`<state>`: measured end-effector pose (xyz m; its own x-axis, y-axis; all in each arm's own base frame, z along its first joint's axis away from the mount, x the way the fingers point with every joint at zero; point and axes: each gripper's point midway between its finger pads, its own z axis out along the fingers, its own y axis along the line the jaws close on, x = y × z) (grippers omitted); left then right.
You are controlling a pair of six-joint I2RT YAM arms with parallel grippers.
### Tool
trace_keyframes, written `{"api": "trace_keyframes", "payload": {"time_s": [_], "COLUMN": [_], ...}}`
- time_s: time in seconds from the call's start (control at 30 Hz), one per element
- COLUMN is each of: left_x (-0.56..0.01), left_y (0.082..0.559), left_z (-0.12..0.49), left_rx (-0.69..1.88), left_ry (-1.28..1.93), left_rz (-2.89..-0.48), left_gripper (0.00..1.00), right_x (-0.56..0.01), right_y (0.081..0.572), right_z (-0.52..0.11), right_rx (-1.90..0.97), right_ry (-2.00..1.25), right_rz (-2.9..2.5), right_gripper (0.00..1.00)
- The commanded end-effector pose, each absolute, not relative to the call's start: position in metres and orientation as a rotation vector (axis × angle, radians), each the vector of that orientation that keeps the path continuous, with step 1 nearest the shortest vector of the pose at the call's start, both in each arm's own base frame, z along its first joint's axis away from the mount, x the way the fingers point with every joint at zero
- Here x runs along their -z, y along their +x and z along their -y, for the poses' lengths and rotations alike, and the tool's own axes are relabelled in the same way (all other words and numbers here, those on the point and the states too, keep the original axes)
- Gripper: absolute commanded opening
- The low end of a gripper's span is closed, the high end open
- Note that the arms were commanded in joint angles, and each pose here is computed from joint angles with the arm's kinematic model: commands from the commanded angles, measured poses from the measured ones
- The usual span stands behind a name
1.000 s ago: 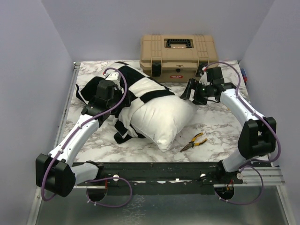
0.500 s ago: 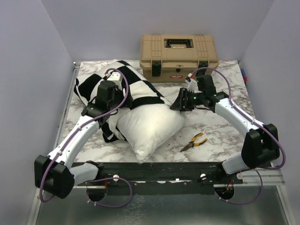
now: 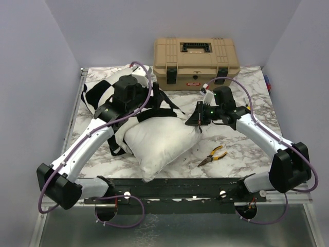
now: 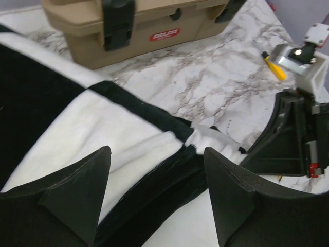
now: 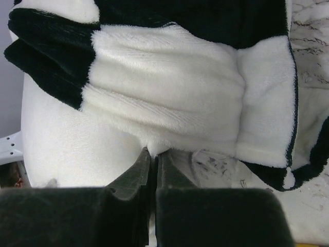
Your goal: Remove the pillowcase from the pillow
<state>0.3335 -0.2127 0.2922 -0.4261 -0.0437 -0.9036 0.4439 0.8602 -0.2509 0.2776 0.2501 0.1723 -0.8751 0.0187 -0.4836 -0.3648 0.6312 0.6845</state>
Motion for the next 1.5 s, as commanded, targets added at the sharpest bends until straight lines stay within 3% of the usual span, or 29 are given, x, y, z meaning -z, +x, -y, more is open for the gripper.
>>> {"api": "trace_keyframes", "payload": {"time_s": [0.0,0.37,0.7,0.87,1.07,1.47], "left_x": [-0.286,-0.231,-0.187,-0.168,-0.179,-0.240], "left_y": [0.328,0.317,0.312,0.328,0.354,0.409], "left_z": [0.254,0.323,0.324,0.302,0.282,0.131], "left_rx": [0.597,0.434,0.299,0.087,-0.092,-0.293], "left_ry": [0.476,0.895,1.022,0.983,0.829,0.132], "left_rz": [-2.000,-2.149,-2.228,-2.270,-2.251,-2.150], "left_gripper": [0.74,0.74,0.70,0.54,0.01,0.00], "right_x": [-0.192,-0.192,-0.194,-0.195,-0.193,-0.172], "right_y": [0.270,0.266,0.266,0.263,0.257,0.234], "right_z": [-0.257,-0.257,-0.256,-0.254,-0.247,-0.212], "right_rx": [-1.173,-1.142,-1.128,-1.125,-1.096,-0.922], "right_ry": [-0.350,-0.362,-0.361,-0.363,-0.357,-0.278], "right_rz": [-2.317,-2.312,-2.305,-2.297,-2.300,-2.357], "right_gripper": [0.00,0.00,0.00,0.00,0.00,0.00]}}
